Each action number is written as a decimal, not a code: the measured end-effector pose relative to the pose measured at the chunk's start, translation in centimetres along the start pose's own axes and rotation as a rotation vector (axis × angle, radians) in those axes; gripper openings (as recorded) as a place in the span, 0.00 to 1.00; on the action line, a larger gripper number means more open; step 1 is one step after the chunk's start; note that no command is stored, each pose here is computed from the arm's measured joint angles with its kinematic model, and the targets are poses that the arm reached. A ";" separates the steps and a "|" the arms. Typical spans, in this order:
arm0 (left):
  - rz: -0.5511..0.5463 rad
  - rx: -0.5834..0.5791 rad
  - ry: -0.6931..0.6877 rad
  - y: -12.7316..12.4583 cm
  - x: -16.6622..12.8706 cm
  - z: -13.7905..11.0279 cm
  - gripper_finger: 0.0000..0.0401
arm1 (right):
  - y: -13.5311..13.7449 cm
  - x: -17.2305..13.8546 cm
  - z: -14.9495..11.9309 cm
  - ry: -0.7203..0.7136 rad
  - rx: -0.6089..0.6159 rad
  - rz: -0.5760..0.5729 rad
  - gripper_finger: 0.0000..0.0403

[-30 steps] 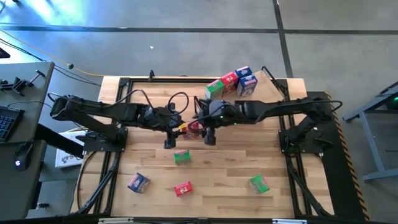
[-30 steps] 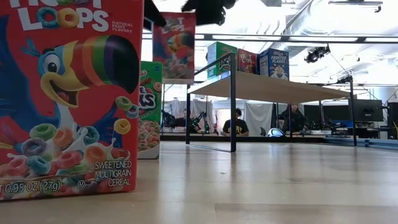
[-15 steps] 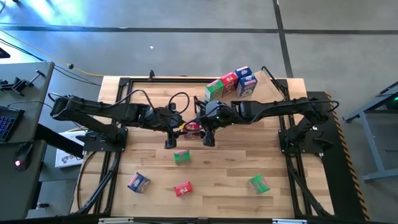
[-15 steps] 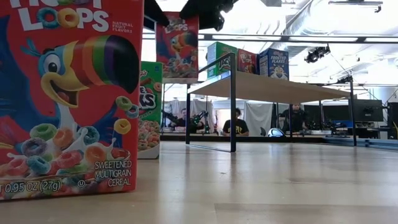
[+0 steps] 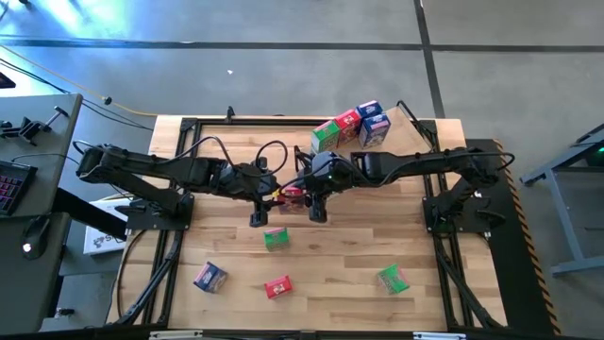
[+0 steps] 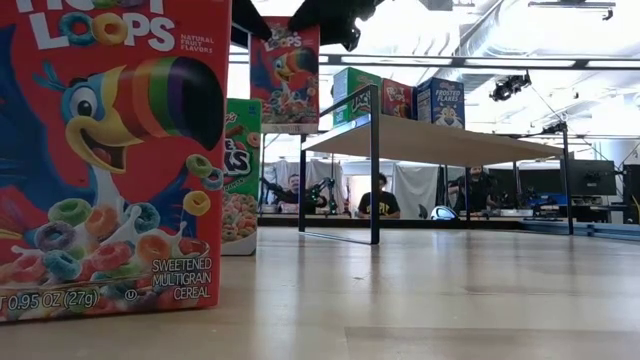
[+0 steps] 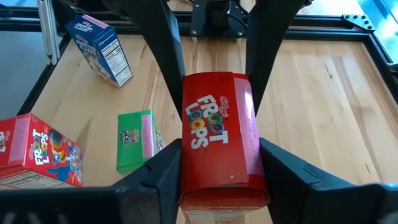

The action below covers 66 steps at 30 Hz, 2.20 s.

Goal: Stack cereal on shelf
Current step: Put the top red cereal box on the shelf and aligned with the other red cereal box

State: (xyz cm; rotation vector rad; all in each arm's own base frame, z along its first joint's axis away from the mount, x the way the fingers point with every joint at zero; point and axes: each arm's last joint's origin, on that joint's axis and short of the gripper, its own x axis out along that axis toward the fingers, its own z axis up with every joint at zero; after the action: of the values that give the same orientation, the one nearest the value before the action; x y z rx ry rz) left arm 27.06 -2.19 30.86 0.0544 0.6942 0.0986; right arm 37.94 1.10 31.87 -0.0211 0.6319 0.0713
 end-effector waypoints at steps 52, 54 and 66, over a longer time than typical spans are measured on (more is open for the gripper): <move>-0.187 -0.152 -0.506 2.6 -3.8 -7.1 0.41 | -4.8 -16.8 -6.5 0.099 -0.171 -0.111 0.40; -0.184 -0.159 -0.507 2.7 -3.8 -7.1 0.41 | -5.4 -16.6 -6.8 0.092 -0.181 -0.134 0.40; -0.183 -0.163 -0.506 2.7 -3.8 -7.1 0.41 | -8.0 -16.8 -7.4 0.123 -0.156 -0.264 0.43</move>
State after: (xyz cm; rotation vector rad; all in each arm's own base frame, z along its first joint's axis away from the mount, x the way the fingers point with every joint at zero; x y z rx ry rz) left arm 19.37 0.22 28.02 -0.1371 0.1822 -0.0359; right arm 20.65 -8.21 35.81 -0.2606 0.7405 -0.1371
